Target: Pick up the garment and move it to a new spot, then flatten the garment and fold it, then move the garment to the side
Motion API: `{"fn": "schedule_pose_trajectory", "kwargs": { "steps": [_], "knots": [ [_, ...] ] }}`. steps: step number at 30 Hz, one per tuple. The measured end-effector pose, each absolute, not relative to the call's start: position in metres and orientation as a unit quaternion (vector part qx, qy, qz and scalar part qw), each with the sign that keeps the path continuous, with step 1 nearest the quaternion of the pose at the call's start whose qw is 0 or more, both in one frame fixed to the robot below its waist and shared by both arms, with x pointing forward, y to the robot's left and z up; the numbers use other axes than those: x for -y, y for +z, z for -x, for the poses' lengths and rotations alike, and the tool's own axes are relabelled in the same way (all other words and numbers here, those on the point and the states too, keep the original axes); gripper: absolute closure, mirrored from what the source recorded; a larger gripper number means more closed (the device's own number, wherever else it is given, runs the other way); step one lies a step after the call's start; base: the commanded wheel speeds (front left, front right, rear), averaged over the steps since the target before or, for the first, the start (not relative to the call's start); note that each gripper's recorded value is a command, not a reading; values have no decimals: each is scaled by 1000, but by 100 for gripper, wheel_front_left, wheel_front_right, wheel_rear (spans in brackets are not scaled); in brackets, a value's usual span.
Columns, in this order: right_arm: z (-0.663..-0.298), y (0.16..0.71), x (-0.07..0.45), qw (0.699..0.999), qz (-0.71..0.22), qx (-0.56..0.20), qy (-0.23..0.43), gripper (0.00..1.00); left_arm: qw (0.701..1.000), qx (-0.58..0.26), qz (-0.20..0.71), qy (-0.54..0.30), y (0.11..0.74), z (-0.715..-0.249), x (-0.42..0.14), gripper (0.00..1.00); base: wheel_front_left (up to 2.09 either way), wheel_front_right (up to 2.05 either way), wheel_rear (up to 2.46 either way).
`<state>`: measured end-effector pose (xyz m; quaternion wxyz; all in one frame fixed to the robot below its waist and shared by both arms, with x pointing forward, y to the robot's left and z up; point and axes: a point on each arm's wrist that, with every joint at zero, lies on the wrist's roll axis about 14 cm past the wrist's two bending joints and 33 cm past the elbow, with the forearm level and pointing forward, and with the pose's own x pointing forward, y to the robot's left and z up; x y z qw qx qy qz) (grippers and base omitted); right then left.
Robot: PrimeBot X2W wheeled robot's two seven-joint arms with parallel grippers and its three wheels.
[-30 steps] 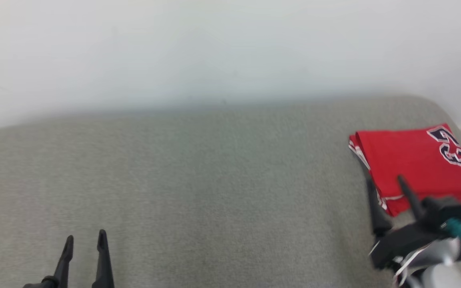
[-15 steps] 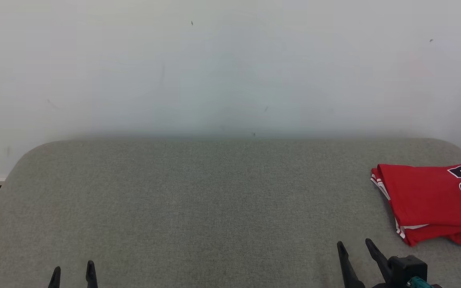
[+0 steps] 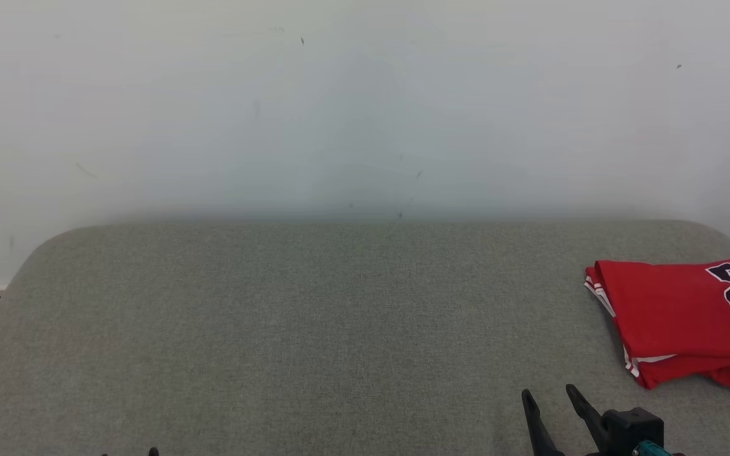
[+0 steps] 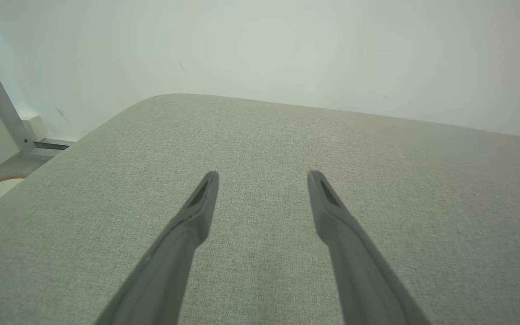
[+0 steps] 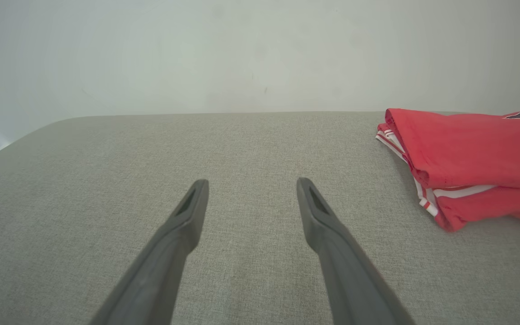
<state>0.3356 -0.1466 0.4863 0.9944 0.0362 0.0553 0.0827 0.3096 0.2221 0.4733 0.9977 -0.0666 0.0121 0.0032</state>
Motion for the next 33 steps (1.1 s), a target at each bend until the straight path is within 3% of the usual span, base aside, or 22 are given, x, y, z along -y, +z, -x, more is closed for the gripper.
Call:
{"fn": "schedule_pose_trajectory", "kwargs": {
  "steps": [28,29,33],
  "knots": [
    [-335,480,149,993,-56,-70,77,0,998,-3,68,16,478,-315,-225,0,0,0,0],
    [-335,480,150,993,-57,-69,76,100,998,-3,68,17,479,-315,-225,100,0,0,0],
    [-330,466,150,991,-58,-91,74,100,997,-25,76,20,464,-310,-222,100,0,0,0]
  ]
}}
